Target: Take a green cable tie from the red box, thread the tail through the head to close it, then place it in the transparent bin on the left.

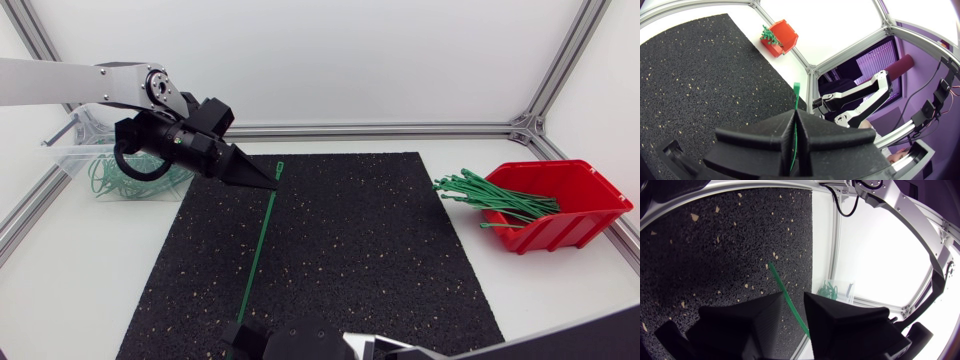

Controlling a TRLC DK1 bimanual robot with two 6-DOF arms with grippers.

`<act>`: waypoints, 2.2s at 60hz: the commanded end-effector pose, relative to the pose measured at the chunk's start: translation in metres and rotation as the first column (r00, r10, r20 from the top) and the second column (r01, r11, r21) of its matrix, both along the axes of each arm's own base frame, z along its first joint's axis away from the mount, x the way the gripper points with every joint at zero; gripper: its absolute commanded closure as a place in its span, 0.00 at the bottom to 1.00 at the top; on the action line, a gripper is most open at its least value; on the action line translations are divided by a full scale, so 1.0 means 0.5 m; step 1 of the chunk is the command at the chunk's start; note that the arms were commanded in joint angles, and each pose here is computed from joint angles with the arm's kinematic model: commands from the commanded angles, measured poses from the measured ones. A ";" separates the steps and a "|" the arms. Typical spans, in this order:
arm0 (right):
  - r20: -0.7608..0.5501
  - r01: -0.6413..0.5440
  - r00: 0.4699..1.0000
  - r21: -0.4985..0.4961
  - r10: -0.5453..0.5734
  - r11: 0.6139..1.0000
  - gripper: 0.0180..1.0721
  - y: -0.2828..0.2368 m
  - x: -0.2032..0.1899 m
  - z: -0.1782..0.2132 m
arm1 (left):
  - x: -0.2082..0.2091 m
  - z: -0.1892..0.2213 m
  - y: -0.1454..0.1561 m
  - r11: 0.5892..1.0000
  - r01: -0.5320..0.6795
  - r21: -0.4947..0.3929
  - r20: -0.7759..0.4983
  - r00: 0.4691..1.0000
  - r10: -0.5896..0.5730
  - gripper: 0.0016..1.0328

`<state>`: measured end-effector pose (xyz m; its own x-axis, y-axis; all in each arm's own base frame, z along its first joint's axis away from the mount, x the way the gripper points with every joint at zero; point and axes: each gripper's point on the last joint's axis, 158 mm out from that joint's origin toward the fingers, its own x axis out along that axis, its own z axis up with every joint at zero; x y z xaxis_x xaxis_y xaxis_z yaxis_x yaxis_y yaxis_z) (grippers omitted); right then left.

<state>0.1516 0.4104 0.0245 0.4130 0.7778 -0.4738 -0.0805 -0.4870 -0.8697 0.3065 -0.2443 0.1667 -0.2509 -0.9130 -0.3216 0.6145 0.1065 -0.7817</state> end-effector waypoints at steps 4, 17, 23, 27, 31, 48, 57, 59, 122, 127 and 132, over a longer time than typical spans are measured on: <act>0.016 0.002 1.000 -0.017 -0.001 1.000 0.47 -0.015 0.008 -0.002 | -0.009 -0.004 0.006 1.000 0.005 -0.004 -0.002 1.000 -0.005 0.97; 0.019 0.009 1.000 0.000 -0.009 1.000 0.52 -0.008 0.016 0.007 | -0.017 -0.007 0.002 1.000 0.014 -0.004 -0.007 1.000 -0.014 0.97; 0.020 0.005 1.000 0.003 -0.005 1.000 0.68 -0.006 0.016 0.008 | -0.016 -0.010 0.001 1.000 0.016 -0.003 -0.010 1.000 -0.016 0.97; 0.019 0.002 1.000 0.003 -0.002 1.000 0.78 -0.004 0.014 0.007 | -0.016 -0.009 0.000 1.000 0.016 -0.003 -0.009 1.000 -0.016 0.97; 0.017 0.003 1.000 0.000 -0.003 1.000 0.78 -0.001 0.016 0.002 | -0.017 -0.009 0.000 1.000 0.017 -0.003 -0.009 1.000 -0.017 0.97; 0.017 -0.004 1.000 0.015 0.004 1.000 0.82 0.016 0.013 0.006 | -0.017 -0.010 -0.003 1.000 0.020 -0.003 -0.010 1.000 -0.020 0.97; 0.020 -0.004 1.000 0.031 0.003 1.000 0.82 0.024 0.016 0.012 | -0.023 -0.012 -0.006 1.000 0.027 -0.003 -0.013 1.000 -0.027 0.97; 0.020 -0.005 1.000 0.032 0.004 0.999 0.82 0.025 0.015 0.012 | -0.024 -0.013 -0.005 1.000 0.027 -0.002 -0.015 1.000 -0.027 0.97; -0.156 0.059 0.987 0.094 -0.044 0.994 0.83 0.029 0.029 0.026 | -0.037 -0.017 -0.008 0.999 0.039 -0.003 -0.016 0.999 -0.039 0.97; -0.157 0.050 0.987 0.082 -0.036 0.995 0.80 0.031 0.020 0.015 | -0.039 -0.018 -0.007 0.999 0.039 -0.003 -0.019 0.999 -0.039 0.97; -0.156 0.041 0.987 0.078 -0.029 0.996 0.80 0.035 0.012 0.010 | -0.040 -0.018 -0.007 0.999 0.039 -0.003 -0.019 0.999 -0.039 0.97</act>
<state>0.1615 0.4248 0.0359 0.3713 0.8055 -0.4619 -0.2229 -0.4055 -0.8865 0.2953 -0.2473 0.1579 -0.2785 -0.9060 -0.3188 0.5997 0.0952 -0.7946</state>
